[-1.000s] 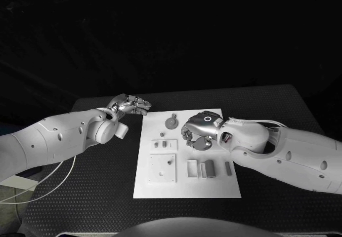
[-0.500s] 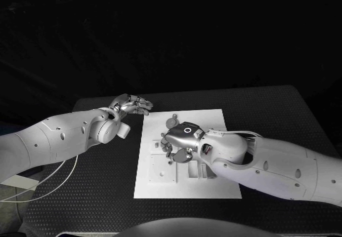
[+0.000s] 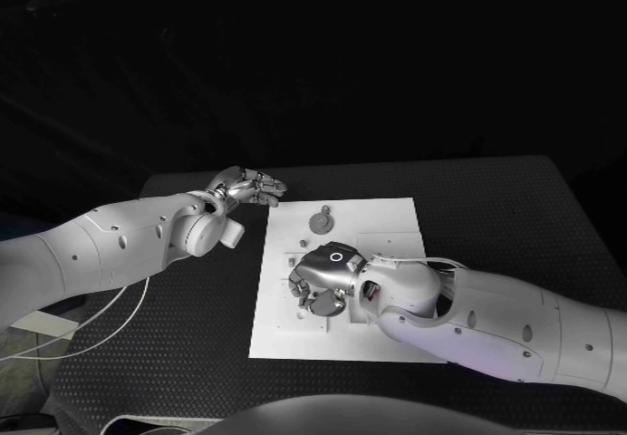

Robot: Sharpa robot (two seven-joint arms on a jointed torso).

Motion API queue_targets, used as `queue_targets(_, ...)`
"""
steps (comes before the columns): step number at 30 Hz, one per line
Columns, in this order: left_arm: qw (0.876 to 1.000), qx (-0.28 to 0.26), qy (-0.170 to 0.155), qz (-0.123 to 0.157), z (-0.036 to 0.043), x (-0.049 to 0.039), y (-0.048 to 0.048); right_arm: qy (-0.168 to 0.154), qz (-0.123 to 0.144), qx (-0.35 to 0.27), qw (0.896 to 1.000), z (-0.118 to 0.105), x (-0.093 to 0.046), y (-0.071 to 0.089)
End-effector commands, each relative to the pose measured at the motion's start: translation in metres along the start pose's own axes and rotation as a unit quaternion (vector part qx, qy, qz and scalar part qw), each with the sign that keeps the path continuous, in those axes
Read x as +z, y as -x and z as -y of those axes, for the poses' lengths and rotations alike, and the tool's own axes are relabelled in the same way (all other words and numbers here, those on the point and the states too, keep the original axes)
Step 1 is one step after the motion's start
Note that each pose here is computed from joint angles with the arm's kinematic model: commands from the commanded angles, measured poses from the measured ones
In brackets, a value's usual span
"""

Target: Assemble the parts on the task board

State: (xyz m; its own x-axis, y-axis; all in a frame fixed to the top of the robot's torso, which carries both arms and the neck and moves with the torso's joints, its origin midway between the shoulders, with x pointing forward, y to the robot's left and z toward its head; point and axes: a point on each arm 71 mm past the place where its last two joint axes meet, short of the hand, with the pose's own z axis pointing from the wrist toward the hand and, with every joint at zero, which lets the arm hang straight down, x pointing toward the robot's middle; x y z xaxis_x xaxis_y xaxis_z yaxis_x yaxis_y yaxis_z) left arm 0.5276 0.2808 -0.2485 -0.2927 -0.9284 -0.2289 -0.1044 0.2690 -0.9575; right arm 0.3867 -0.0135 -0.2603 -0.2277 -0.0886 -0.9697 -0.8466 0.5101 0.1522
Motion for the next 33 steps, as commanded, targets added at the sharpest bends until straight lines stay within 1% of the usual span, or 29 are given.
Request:
queue_targets(1, 1.0, -0.003, -0.006, -0.005, 0.0025, 0.0007, -0.0017, 0.008, -0.001, -0.002, 1.0, -0.002, 0.002, -0.004)
queue_targets(8, 1.0, -0.003, -0.006, -0.006, 0.0028, 0.0012, -0.0027, 0.013, -0.002, -0.008, 1.0, -0.006, 0.009, -0.014)
queue_targets(14, 1.0, -0.003, -0.006, -0.007, 0.003, 0.0015, -0.0035, 0.007, -0.008, -0.007, 1.0, -0.002, 0.011, -0.022)
queue_targets(21, 1.0, -0.003, -0.006, -0.007, 0.0031, 0.0016, -0.0037, 0.007, -0.018, -0.008, 1.0, -0.003, 0.013, -0.029)
queue_targets(33, 1.0, -0.003, -0.006, -0.007, 0.0033, 0.0018, -0.0037, 0.008, -0.027, -0.006, 1.0, -0.004, 0.014, -0.035)
